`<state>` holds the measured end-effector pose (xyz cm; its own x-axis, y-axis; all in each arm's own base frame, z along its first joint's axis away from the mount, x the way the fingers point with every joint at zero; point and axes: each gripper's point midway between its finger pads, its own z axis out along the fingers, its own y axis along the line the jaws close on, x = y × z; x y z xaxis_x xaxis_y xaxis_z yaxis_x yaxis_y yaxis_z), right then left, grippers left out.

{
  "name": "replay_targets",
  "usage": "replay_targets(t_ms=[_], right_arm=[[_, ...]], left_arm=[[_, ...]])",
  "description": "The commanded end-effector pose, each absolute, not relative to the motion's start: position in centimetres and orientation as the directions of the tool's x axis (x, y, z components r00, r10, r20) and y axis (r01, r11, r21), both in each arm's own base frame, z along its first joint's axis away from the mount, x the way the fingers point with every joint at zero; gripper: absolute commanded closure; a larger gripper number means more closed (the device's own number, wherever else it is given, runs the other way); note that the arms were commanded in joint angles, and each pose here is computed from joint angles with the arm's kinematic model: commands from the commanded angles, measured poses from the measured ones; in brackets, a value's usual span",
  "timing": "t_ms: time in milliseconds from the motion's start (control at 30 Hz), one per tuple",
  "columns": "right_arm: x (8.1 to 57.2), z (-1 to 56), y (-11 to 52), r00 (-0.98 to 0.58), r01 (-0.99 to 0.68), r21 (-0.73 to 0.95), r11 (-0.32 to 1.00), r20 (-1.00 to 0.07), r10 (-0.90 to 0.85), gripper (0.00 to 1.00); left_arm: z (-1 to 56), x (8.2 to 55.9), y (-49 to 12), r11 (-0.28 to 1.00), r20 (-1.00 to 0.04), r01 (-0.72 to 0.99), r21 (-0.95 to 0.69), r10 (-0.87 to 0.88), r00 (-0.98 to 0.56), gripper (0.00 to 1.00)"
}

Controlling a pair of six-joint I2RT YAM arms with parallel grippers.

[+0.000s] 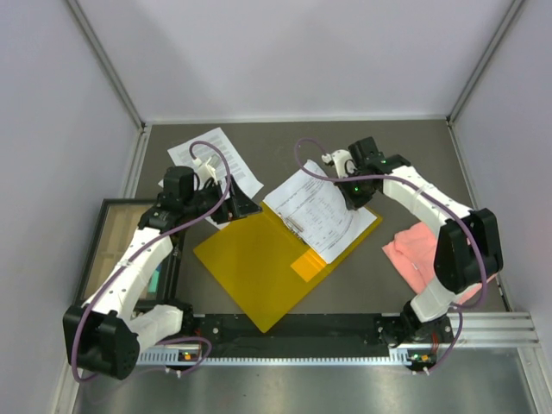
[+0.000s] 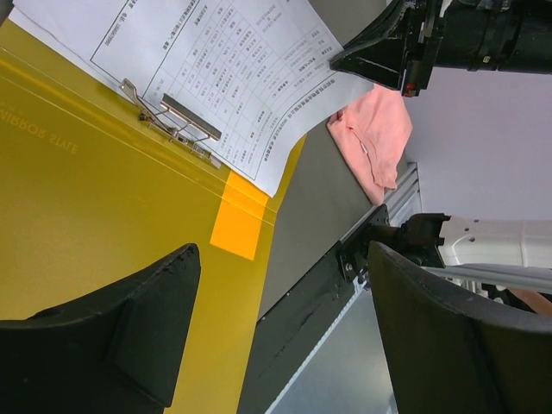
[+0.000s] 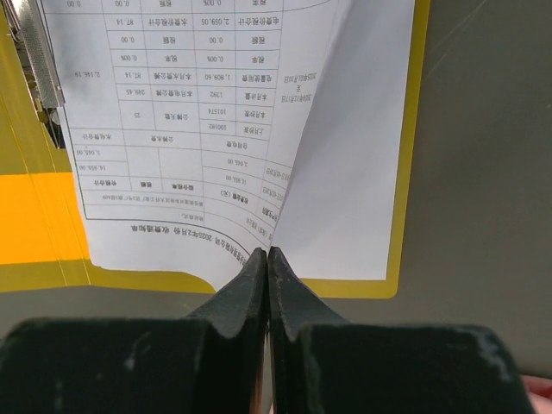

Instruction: Put the files into the folder

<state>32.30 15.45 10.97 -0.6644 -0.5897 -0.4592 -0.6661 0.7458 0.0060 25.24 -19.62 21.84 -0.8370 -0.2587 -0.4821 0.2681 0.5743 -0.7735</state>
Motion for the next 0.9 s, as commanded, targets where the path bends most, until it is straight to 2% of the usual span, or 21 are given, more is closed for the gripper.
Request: replay_targets(t_ms=[0,267,300,467,500,567,600,733,767,800,867], right_arm=[[32.4,11.4,16.5,-0.627,-0.702,0.005,0.712,-0.477,-0.615,1.0],[32.8,11.3,16.2,-0.637,-0.68,-0.03,0.733,-0.472,-0.61,1.0],[32.8,11.4,16.1,-0.639,-0.674,-0.037,0.737,-0.472,-0.608,0.9],[33.9,12.1,15.0,-0.678,-0.599,-0.093,0.795,-0.469,-0.566,0.6],[34.2,12.4,15.0,-0.685,-0.582,-0.1,0.807,-0.474,-0.553,0.49],[35.2,13.9,14.1,-0.703,-0.503,-0.178,0.846,-0.485,-0.52,0.38],[35.4,14.4,13.7,-0.71,-0.477,-0.199,0.856,-0.487,-0.508,0.29],[37.3,19.1,11.8,-0.716,-0.261,-0.289,0.921,-0.581,-0.386,0.17],[37.4,20.3,11.6,-0.714,-0.183,-0.28,0.942,-0.621,-0.323,0.06],[37.5,21.2,11.8,-0.7,-0.147,-0.288,0.946,-0.646,-0.305,0.01],[38.4,23.6,12.7,-0.633,-0.091,-0.275,0.957,-0.726,-0.269,0.01]], left_arm=[[22.1,25.3,-19.7,0.575,-0.515,0.304,-0.76,-0.247,-0.821,0.17],[22.2,25.4,-19.8,0.572,-0.514,0.306,-0.761,-0.244,-0.822,0.17],[22.2,25.4,-19.8,0.571,-0.512,0.305,-0.762,-0.244,-0.823,0.18],[22.2,25.3,-19.9,0.569,-0.51,0.306,-0.763,-0.24,-0.826,0.17],[22.2,25.4,-19.8,0.571,-0.508,0.302,-0.763,-0.241,-0.827,0.17],[22.4,25.5,-19.6,0.584,-0.513,0.298,-0.755,-0.243,-0.823,0.17],[22.3,25.5,-19.6,0.591,-0.519,0.302,-0.748,-0.238,-0.821,0.17],[22.2,25.8,-19.0,0.628,-0.53,0.284,-0.724,-0.245,-0.812,0.17],[22.2,25.9,-18.9,0.634,-0.534,0.281,-0.72,-0.247,-0.809,0.17],[22.0,26.4,-18.6,0.654,-0.543,0.27,-0.707,-0.257,-0.799,0.17],[21.8,27.1,-18.2,0.676,-0.558,0.259,-0.69,-0.268,-0.785,0.17]])
